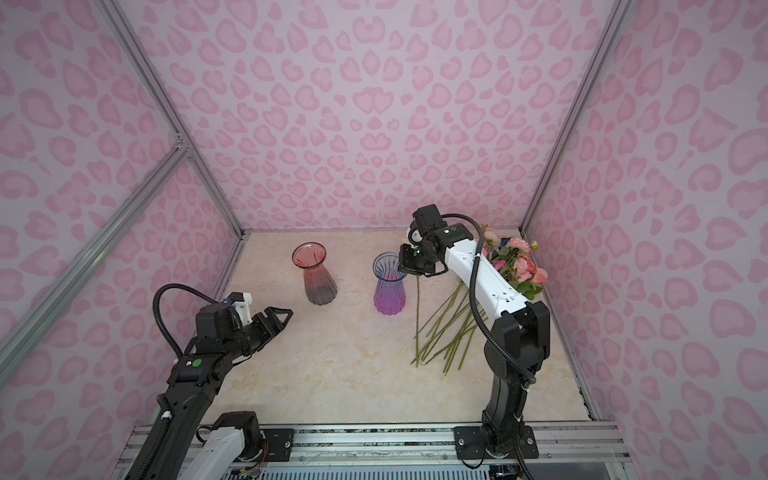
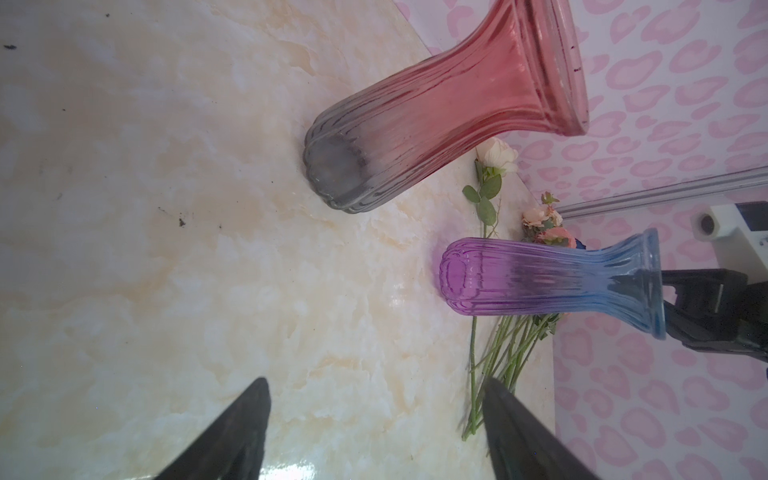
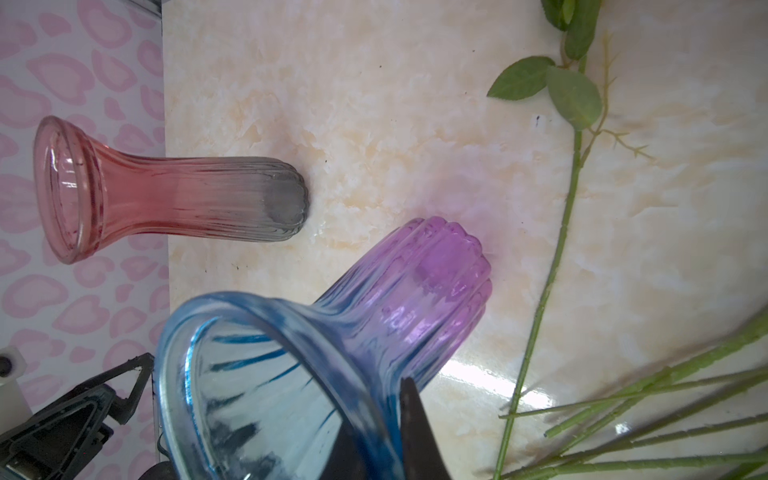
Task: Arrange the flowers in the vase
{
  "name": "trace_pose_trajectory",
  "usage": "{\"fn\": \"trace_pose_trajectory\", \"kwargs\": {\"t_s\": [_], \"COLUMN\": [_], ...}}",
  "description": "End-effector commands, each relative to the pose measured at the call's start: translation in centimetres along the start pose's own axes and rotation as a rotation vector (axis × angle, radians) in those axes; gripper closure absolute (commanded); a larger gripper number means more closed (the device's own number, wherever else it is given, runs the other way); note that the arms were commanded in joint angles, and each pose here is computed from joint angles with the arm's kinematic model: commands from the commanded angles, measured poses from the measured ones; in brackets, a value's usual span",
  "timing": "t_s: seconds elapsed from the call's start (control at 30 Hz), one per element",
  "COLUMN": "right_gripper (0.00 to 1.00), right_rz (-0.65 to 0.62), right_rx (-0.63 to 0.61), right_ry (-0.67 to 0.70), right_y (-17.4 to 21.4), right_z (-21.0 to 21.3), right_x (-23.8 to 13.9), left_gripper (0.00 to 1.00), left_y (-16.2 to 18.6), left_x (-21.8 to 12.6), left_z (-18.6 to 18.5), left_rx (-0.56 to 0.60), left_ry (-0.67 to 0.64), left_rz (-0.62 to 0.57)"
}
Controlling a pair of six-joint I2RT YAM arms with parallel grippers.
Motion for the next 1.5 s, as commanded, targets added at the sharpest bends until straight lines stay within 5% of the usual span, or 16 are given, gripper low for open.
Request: {"fn": "trace_pose_trajectory", "kwargs": {"t_s": [0.0, 0.3, 0.53, 0.77, 0.97, 1.1, 1.23, 1.47], "right_gripper": [1.0, 0.98, 0.76, 0.68, 0.64, 0.61, 0.58, 0.71], "right_rz": [0.025, 0.073, 0.063, 0.042, -0.024, -0.169, -0.345, -0.247], "right_rx": [-0.05, -0.055, -0.098, -0.11, -0.13, -0.072, 0.002, 0.035], "right_ry": [-0.072, -0.045, -0.011, -0.006, -0.02, -0.141, -0.111, 0.269], "right_y": [0.8, 1.7, 2.0, 1.7, 0.8, -1.9, -4.9, -6.5], "right_z": [2.1, 2.6, 3.5, 3.7, 3.6, 2.8, -1.7, -10.9], "right_x": [0.1, 1.9, 2.0, 1.2, -2.4, -8.7, -12.2, -2.9], "left_gripper": [0.19, 0.19, 0.19, 0.19, 0.18, 0.18, 0.16, 0.17], "left_y": [-0.7, -0.5, -0.5, -0.5, -0.6, -0.9, -0.8, 0.2], "left_x": [-0.1, -0.1, -0.1, -0.1, -0.2, -1.0, -1.4, -0.7], "left_z": [-0.5, -0.6, -0.6, -0.7, -0.8, -1.3, -1.3, -1.0], "left_rx": [0.023, 0.025, 0.025, 0.031, 0.034, 0.054, 0.057, 0.021], "left_ry": [0.023, 0.033, 0.033, 0.036, 0.036, 0.033, 0.033, 0.061], "left_rz": [-0.026, -0.016, -0.019, -0.016, -0.015, -0.013, -0.038, -0.012]}}
Point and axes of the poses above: each gripper's point midway between its finger pads, its own x axis out along the fingers, its own z axis along the line the jaws close on, y = z × x, the point moved 4 cm from there along -x, back along the fingers, and after that the axes turned 11 degrees about x, right-handed, at the moved point
